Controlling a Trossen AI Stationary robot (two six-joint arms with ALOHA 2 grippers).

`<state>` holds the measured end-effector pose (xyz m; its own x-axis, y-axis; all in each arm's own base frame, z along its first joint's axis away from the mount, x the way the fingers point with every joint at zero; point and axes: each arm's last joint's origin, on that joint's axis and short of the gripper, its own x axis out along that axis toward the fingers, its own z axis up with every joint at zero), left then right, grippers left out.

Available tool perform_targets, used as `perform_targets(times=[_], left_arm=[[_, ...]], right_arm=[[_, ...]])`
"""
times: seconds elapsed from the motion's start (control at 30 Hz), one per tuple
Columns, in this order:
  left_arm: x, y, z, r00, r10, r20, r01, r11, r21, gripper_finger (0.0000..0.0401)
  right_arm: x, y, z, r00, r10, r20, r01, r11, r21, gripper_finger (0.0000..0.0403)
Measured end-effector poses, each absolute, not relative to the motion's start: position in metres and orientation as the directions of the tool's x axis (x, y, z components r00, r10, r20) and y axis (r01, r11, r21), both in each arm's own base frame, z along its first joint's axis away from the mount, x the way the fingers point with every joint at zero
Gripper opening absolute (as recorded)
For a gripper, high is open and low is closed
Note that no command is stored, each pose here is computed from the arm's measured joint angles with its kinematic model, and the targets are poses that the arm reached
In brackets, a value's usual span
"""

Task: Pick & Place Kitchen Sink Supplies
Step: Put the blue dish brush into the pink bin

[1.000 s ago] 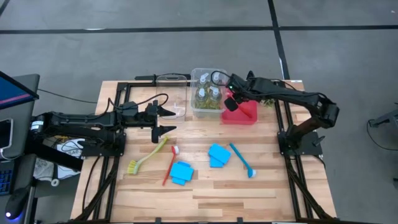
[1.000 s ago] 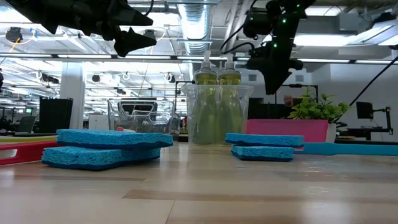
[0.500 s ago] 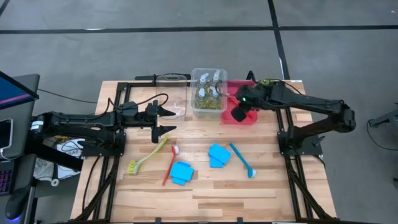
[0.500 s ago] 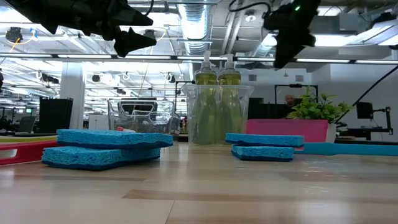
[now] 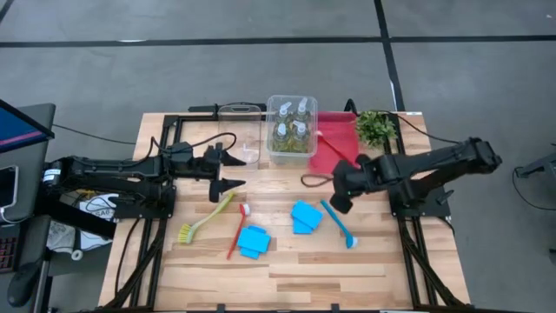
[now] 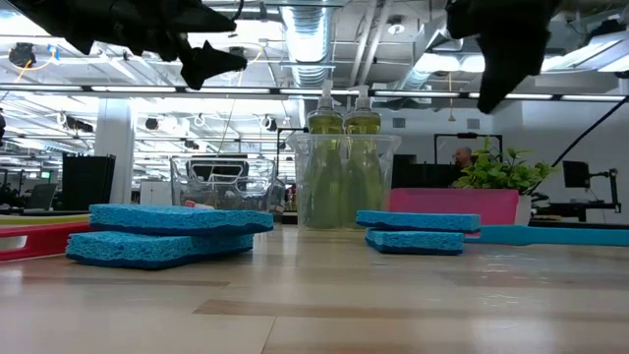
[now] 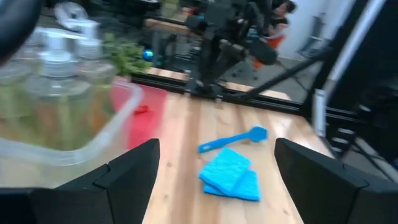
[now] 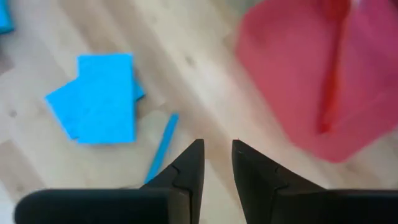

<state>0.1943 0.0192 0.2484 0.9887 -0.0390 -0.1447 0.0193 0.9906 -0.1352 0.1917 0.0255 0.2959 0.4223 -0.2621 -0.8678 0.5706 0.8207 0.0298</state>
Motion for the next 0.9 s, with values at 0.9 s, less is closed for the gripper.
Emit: perform_targets(times=[0.9], left_arm=[[0.208,0.017,0.229,0.957,-0.163,-0.24,0.12,0.976,-0.182,0.0319]], right_arm=[[0.18,0.091,0.22,0.49,0.04,-0.871,0.501,0.804,0.319,0.0076]])
